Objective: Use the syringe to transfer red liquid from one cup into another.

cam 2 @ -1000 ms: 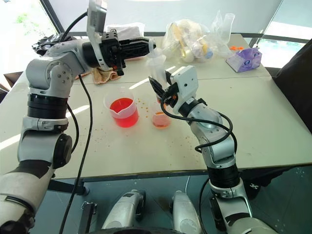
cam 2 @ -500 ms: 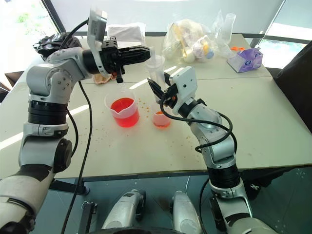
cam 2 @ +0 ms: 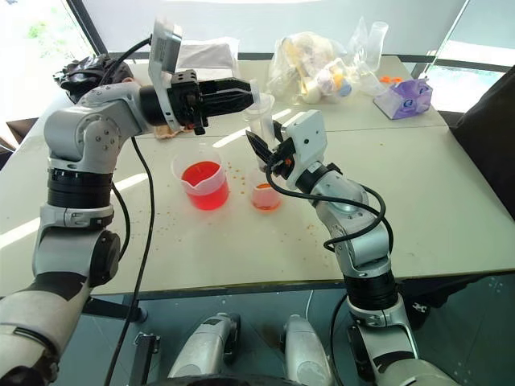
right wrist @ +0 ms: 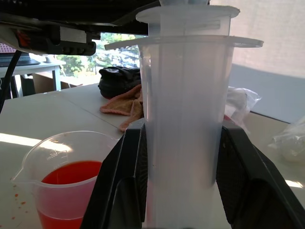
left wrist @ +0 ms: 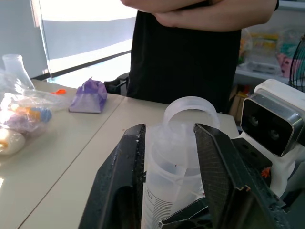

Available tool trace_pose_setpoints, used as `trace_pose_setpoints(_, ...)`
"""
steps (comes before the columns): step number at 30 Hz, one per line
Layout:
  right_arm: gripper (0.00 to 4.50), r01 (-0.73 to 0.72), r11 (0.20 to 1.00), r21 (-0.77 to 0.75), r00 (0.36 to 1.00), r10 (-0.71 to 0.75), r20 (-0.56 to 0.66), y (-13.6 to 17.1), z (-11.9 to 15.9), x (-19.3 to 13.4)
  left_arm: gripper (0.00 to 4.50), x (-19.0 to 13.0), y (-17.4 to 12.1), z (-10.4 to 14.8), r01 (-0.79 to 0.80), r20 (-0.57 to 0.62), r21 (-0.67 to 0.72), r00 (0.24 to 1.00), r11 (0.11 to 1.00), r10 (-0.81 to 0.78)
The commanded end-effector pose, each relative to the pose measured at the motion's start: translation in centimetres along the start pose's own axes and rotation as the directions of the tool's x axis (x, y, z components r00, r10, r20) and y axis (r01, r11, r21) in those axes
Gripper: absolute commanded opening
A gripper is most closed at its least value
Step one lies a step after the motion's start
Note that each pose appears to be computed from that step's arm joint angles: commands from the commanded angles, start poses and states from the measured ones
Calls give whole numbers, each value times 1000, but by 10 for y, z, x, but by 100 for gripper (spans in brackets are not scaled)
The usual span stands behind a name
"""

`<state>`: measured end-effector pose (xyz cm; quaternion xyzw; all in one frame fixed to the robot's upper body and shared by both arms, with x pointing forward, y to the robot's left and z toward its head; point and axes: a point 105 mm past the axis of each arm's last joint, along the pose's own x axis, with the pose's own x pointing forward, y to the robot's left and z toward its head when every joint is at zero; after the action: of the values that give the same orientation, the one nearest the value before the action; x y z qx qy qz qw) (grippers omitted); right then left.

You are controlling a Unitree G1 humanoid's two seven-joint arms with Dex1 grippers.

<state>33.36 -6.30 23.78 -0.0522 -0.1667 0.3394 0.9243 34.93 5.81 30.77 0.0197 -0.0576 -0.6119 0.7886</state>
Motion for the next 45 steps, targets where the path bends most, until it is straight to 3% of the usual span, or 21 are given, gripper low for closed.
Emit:
trace_pose_setpoints(1, 135, -25, 999, -38, 990, 30, 136, 6, 40, 3, 247, 1, -9, 0, 33, -1, 9, 999, 999, -33)
trace_pose_setpoints(10, 135, -22, 1000, -18, 989, 25, 145, 4, 46, 5, 247, -64, 15, 4, -213, 27, 5, 977, 977, 213)
trace_pose_setpoints(15, 135, 12, 1000, 25, 986, -16, 165, -15, 70, 13, 247, -84, -3, 2, -222, 3, 9, 975, 975, 222)
trace_pose_setpoints(21, 135, 213, 969, 127, 975, -202, -95, -73, 75, 24, 247, -81, -35, -21, -161, -58, -6, 985, 987, 160)
trace_pose_setpoints(25, 135, 353, 921, 163, 864, -254, -435, -103, 49, 17, 247, -80, -47, -27, -133, -70, -6, 989, 991, 133)
trace_pose_setpoints(28, 135, 330, 935, 130, 712, -156, -684, -98, 18, 5, 247, -83, -54, -29, -123, -86, -3, 989, 992, 122)
trace_pose_setpoints(30, 135, 342, 930, 136, 625, -117, -772, -96, -1, -3, 247, -85, -57, -31, -118, -96, 1, 988, 993, 117)
trace_pose_setpoints(36, 135, 420, 900, 115, 469, -106, -877, -98, -44, -17, 247, -87, -60, -33, -129, -113, 7, 985, 992, 129)
trace_pose_setpoints(45, 135, 428, 898, 100, 349, -62, -935, -87, -81, -26, 247, -90, -63, -33, -156, -126, 21, 979, 988, 157)
